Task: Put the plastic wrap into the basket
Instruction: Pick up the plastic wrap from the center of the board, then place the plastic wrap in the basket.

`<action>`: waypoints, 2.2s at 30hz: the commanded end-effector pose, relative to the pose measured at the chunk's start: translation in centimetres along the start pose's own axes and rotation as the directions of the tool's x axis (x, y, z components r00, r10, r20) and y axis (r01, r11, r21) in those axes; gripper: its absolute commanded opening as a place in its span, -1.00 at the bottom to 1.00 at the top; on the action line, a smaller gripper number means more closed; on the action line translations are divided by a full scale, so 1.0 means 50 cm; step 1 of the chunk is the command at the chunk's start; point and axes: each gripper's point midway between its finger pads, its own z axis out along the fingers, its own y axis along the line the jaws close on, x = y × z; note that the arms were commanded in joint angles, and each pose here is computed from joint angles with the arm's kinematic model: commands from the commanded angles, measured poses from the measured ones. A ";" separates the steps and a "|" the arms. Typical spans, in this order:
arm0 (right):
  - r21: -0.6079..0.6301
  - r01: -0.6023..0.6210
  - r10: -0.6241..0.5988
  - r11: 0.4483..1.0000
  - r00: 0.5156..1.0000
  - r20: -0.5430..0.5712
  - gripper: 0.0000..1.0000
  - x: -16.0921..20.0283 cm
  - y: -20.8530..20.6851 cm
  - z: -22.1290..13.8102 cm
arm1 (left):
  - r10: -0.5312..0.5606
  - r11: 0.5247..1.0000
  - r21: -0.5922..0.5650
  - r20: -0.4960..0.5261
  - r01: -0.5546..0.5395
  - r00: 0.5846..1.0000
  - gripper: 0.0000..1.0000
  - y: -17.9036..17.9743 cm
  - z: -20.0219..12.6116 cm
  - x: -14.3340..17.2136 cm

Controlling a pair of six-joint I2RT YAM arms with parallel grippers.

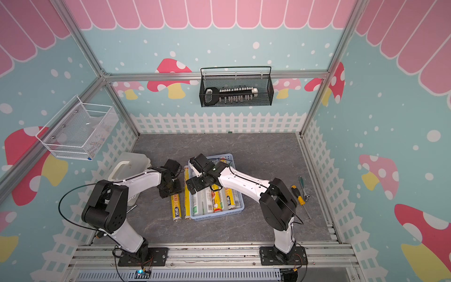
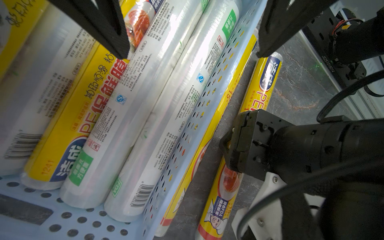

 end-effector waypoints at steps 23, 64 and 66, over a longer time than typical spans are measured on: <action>0.106 -0.018 -0.005 0.994 0.976 0.217 0.98 -0.023 -0.040 -0.128 | -0.055 0.940 0.329 0.406 -0.090 0.912 -0.49 -0.117 -0.341 -0.081; 0.087 -0.384 0.340 0.919 0.885 0.317 0.98 0.088 -0.261 -0.228 | 0.091 0.807 0.578 0.084 -0.123 0.992 -0.44 -0.499 -0.193 0.042; 0.086 -0.381 0.339 0.920 0.888 0.312 0.98 0.087 -0.260 -0.225 | 0.094 0.808 0.578 0.065 -0.114 0.993 -0.40 -0.503 -0.184 0.047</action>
